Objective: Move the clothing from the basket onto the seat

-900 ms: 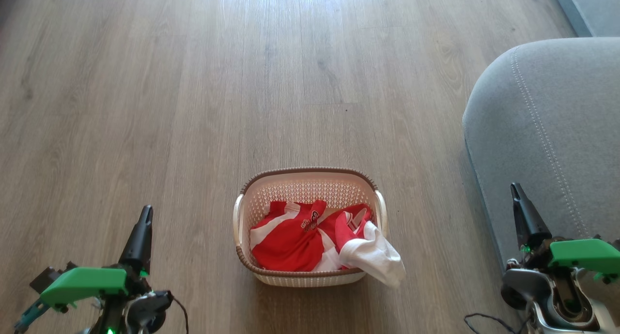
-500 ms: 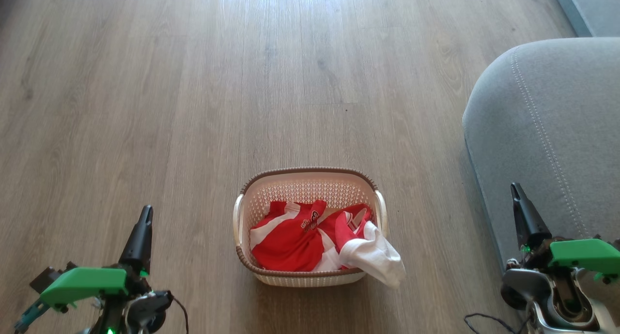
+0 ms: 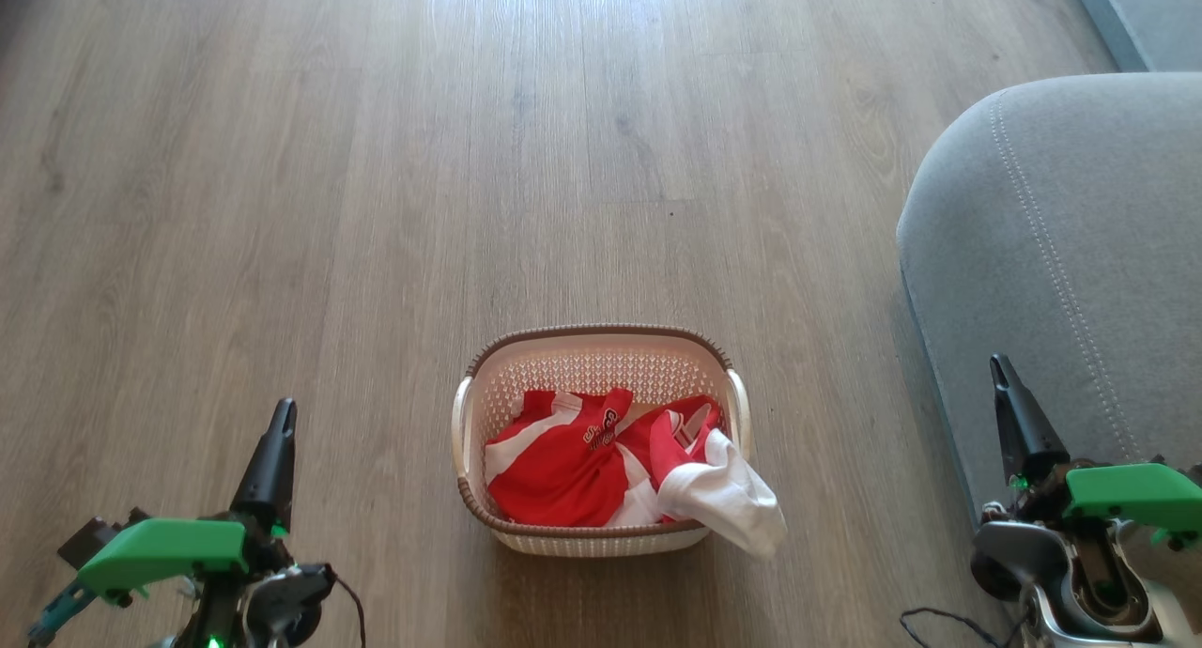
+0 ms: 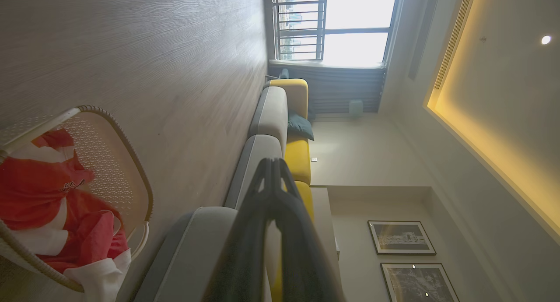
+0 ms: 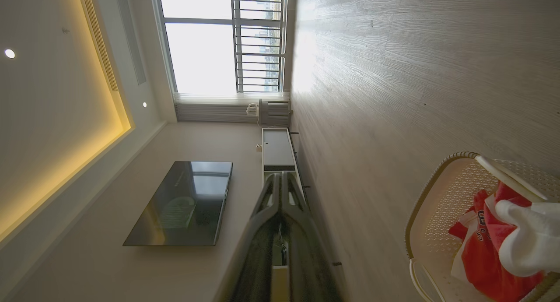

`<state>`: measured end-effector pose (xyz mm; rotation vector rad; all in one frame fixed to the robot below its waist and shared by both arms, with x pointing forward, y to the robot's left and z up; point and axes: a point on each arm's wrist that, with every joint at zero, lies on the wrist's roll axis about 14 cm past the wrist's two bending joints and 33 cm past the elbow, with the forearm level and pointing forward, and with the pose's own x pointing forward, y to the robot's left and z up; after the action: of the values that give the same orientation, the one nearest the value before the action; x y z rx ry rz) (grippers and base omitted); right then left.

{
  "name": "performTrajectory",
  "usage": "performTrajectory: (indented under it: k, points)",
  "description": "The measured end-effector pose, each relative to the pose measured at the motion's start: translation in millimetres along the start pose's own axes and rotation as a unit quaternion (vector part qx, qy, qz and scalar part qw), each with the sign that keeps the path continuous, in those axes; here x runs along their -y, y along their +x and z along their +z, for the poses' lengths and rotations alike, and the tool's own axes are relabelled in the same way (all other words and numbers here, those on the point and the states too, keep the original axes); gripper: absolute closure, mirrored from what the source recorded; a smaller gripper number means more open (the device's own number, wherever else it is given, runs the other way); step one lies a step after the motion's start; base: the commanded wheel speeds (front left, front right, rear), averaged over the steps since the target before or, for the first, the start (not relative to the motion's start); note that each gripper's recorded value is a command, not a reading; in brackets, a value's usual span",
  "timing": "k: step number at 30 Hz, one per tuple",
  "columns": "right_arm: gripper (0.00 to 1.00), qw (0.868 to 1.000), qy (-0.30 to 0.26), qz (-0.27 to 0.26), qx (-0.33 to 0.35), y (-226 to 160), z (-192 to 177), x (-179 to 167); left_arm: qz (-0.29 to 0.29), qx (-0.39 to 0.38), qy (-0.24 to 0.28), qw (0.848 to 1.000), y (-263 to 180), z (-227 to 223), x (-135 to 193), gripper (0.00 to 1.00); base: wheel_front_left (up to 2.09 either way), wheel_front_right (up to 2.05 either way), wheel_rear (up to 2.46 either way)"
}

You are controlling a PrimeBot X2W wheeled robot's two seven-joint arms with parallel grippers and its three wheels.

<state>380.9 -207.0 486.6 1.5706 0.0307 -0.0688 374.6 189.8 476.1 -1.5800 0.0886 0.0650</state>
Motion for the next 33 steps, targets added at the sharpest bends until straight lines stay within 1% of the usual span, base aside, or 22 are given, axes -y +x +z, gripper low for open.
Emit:
performTrajectory:
  k: [8, 9, 12, 13, 14, 15, 18, 25, 33]
  points:
    - [1.00, 1.000, 0.000, -0.002, 0.000, 0, 0, 1, 0.002, 0.000, -0.001, 1.000, 0, 0, -1, 1.00, 0.00, 0.00, 0.00]
    - [0.00, 1.000, 0.001, -0.009, -0.001, -1, -1, 6, 0.010, 0.001, -0.001, 1.000, -1, 0, -6, 0.00, 0.00, 0.00, 0.00]
    - [0.00, 0.999, 0.005, -0.046, -0.001, -10, -2, 30, 0.049, 0.003, -0.006, 0.999, -13, 0, -33, 0.00, 0.00, 0.00, 0.00]
    - [1.00, 0.998, 0.007, -0.060, -0.001, -15, -3, 40, 0.064, 0.004, -0.007, 0.998, -18, 0, -43, 1.00, 0.00, 0.00, 0.00]
    - [0.00, 0.997, 0.009, -0.075, 0.000, -20, -3, 50, 0.079, 0.005, -0.009, 0.997, -23, 0, -53, 0.00, 0.00, 0.00, 0.00]
    - [0.00, 0.996, 0.010, -0.087, 0.000, -24, -3, 58, 0.091, 0.005, -0.010, 0.996, -28, 0, -61, 0.00, 0.00, 0.00, 0.00]
    - [0.00, 0.995, 0.010, -0.094, 0.000, -28, -4, 63, 0.100, 0.006, -0.011, 0.995, -31, 0, -67, 0.00, 0.00, 0.00, 0.00]
    - [0.00, 0.996, 0.005, -0.085, -0.002, -21, -6, 56, 0.088, 0.008, -0.008, 0.996, -23, -1, -58, 0.00, 0.00, 0.00, 0.00]
    - [0.00, 0.997, -0.024, -0.071, -0.008, -10, -13, 45, 0.078, 0.006, 0.019, 0.997, -14, -5, -50, 0.00, 0.00, 0.00, 0.00]
